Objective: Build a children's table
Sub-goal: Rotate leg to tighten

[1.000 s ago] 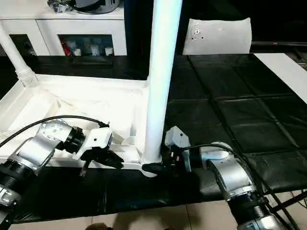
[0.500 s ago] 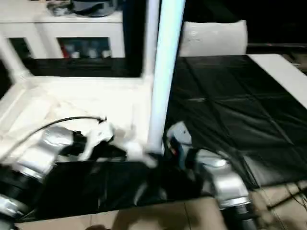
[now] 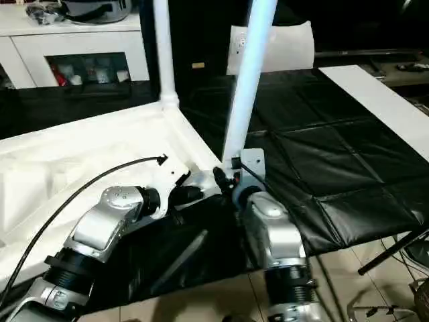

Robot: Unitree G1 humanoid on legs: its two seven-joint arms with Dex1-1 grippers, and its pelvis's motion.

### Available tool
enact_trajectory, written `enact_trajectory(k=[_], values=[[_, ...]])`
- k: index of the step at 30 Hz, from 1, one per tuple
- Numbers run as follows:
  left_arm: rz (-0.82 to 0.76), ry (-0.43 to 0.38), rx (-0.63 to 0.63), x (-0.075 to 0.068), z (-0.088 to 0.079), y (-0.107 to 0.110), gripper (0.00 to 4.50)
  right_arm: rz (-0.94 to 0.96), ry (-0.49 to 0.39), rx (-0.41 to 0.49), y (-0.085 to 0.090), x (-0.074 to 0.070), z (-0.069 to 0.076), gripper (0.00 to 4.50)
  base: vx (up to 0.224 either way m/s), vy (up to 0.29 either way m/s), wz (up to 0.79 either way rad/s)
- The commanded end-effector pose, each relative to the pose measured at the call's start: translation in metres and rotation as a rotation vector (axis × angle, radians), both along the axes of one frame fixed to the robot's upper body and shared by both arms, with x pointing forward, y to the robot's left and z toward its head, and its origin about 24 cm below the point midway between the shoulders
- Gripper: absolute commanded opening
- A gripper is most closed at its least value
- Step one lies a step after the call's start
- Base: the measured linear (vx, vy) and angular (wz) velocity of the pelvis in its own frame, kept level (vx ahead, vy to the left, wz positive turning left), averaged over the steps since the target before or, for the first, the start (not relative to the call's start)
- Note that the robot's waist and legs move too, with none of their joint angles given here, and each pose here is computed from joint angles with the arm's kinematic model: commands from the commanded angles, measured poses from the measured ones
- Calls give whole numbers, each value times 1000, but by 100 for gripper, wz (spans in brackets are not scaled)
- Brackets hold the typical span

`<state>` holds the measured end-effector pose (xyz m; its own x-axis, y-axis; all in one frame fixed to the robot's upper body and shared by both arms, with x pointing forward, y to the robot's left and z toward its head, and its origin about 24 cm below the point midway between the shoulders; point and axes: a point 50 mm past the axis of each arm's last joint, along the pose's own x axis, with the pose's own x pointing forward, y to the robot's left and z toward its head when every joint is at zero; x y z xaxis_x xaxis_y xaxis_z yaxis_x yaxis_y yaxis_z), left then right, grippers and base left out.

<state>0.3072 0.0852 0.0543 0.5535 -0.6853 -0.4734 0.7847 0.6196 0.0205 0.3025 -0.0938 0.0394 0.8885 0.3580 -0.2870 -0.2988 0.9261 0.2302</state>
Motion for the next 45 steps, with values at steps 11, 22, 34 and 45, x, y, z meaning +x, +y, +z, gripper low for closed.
enact_trajectory(k=[11,22,34,45], values=[[-365,-134,71,-6,26,33,0,273,-79,-1,-15,-30,8,445,5,-3,0],[-315,-19,69,-1,24,58,0,651,-58,-122,-43,-67,8,445,0,0,0],[-212,-41,24,6,23,42,106,723,-91,-118,-42,-67,13,450,0,0,0],[-202,-6,-17,5,22,34,142,724,-112,-137,-41,-66,13,450,0,0,0]])
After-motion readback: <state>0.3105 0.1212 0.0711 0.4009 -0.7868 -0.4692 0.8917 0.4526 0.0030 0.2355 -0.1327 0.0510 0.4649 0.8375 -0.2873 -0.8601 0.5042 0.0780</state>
